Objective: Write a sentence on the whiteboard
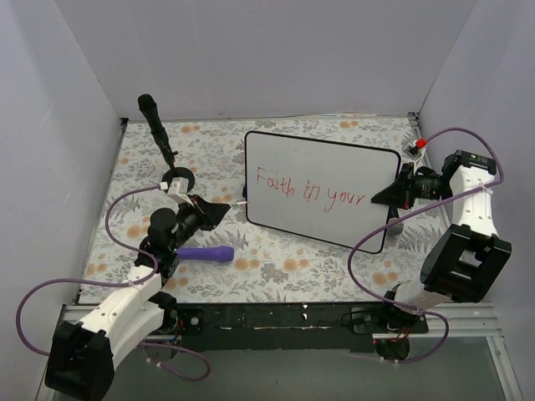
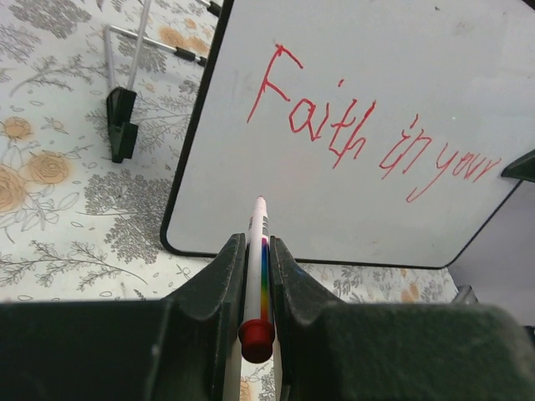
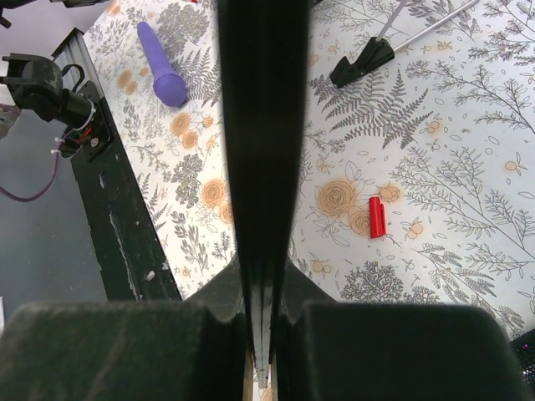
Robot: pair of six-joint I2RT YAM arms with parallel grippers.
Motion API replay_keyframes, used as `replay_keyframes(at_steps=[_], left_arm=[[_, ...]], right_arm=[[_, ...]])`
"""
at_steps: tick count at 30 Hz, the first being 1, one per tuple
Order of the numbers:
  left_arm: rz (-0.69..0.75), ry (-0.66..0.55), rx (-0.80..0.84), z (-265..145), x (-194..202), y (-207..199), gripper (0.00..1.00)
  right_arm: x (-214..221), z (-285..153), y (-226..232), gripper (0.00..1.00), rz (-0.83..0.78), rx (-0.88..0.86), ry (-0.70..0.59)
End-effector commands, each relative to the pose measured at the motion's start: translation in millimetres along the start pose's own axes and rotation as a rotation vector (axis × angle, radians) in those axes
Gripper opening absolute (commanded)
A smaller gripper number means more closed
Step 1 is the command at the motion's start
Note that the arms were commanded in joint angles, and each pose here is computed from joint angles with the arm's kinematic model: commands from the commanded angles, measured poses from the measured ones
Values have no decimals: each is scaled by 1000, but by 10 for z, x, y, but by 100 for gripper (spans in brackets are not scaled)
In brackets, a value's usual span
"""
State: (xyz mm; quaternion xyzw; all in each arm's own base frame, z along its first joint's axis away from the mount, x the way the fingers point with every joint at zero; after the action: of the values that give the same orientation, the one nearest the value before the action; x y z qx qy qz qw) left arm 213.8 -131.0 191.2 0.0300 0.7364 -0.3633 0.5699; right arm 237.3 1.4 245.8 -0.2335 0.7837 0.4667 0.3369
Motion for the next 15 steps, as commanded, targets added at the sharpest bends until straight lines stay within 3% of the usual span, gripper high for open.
replay_keyframes(at_steps=[1,15], left_arm=[[13,-30,142,64,-204,-171,0],[7,-52,170,-27,-69,-131,0]], right_arm=[[-116,-65,-213,1,-194,92,62],[-127,11,-169,1,-189,54,48]])
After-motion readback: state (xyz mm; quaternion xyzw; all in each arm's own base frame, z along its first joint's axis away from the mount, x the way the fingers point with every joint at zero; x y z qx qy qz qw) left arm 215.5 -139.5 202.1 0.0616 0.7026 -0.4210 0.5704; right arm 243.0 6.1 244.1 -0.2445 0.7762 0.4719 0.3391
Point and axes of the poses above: each gripper's point midway between its finger pads, its own z axis out along the fingers, its own y axis along the line the jaws close on, x = y × z, the point moved 7 cm from there along -z, back along the fingers, and after that the axes turned 9 degrees about z, right-handed, at the moved point
